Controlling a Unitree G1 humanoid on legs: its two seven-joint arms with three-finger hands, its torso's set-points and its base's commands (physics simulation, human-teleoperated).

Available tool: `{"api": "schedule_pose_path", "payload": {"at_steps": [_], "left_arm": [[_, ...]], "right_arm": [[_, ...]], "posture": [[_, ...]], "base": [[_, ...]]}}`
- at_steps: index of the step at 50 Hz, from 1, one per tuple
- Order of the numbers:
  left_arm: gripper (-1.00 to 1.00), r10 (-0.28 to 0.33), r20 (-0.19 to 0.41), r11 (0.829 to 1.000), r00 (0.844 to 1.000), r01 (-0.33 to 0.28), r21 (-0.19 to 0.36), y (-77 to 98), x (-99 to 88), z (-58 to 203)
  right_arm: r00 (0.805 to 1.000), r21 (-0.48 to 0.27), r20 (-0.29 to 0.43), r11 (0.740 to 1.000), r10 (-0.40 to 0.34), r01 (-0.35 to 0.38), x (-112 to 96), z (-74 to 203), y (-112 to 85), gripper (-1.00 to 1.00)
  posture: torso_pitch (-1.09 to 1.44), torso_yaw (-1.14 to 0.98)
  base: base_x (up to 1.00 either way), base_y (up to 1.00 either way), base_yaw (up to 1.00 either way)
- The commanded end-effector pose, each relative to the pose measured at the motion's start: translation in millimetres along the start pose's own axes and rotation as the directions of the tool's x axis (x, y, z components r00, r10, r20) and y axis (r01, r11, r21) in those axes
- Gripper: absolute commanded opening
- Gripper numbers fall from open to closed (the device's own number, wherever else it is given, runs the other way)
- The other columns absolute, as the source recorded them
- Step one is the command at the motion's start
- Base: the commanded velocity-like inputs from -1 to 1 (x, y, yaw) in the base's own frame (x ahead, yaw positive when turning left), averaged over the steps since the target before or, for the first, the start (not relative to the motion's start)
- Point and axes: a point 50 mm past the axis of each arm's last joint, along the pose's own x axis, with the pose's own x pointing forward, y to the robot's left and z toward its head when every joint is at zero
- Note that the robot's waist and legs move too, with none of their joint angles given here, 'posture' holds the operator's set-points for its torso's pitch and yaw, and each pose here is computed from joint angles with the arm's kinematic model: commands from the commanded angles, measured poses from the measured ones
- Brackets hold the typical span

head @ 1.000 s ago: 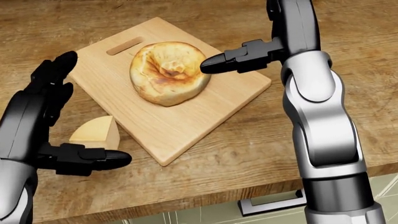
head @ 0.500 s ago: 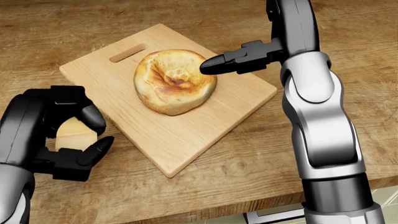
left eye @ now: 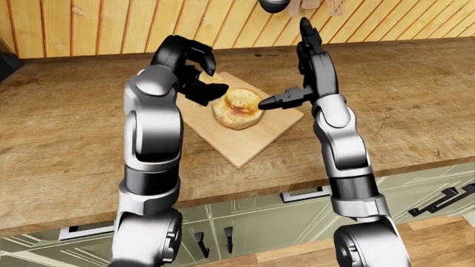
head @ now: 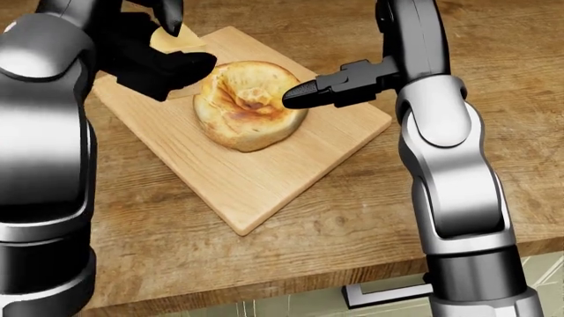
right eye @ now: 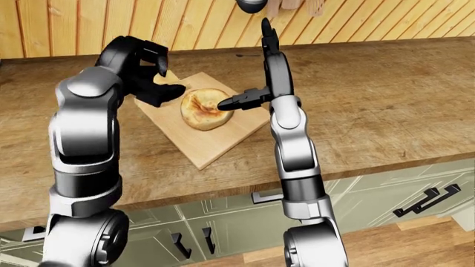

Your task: Pick up the wedge of cheese and place it on the slice of bread to prepare a simple cheese on bread dish.

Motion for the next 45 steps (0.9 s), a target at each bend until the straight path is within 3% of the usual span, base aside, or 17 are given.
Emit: {"api": "schedule_pose_path", "payload": {"at_steps": [1, 9, 20, 45], "left_arm": [[-0.98, 0.007, 0.108, 1.000, 0.994, -0.009, 0.016, 0.5, 3.0, 26], [-0.97, -0.061, 0.100, 0.998, 0.993, 0.062, -0.002, -15.5, 23.5, 37], [-0.98, -0.083, 0.064, 0.996, 0.994, 0.085, -0.020, -27.3, 44.9, 28], [-0.91, -0.107, 0.064, 0.994, 0.992, 0.105, 0.032, -44.7, 49.5, 24]], "right_arm": [[0.994, -0.005, 0.106, 1.000, -0.011, 0.012, 3, 25, -3.6, 1.00], [0.994, -0.007, 0.109, 1.000, -0.008, 0.009, 2, 25, -2.5, 1.00], [0.994, -0.006, 0.111, 1.000, -0.006, 0.007, 1, 26, -2.6, 1.00], [0.994, -0.008, 0.113, 1.000, -0.007, 0.007, 0, 27, -3.0, 1.00]], "posture": [[0.00, 0.00], [0.00, 0.00], [0.00, 0.00], [0.00, 0.00]], "base": [[0.00, 0.00, 0.00], [0.00, 0.00, 0.00], [0.00, 0.00, 0.00], [0.00, 0.00, 0.00]]}}
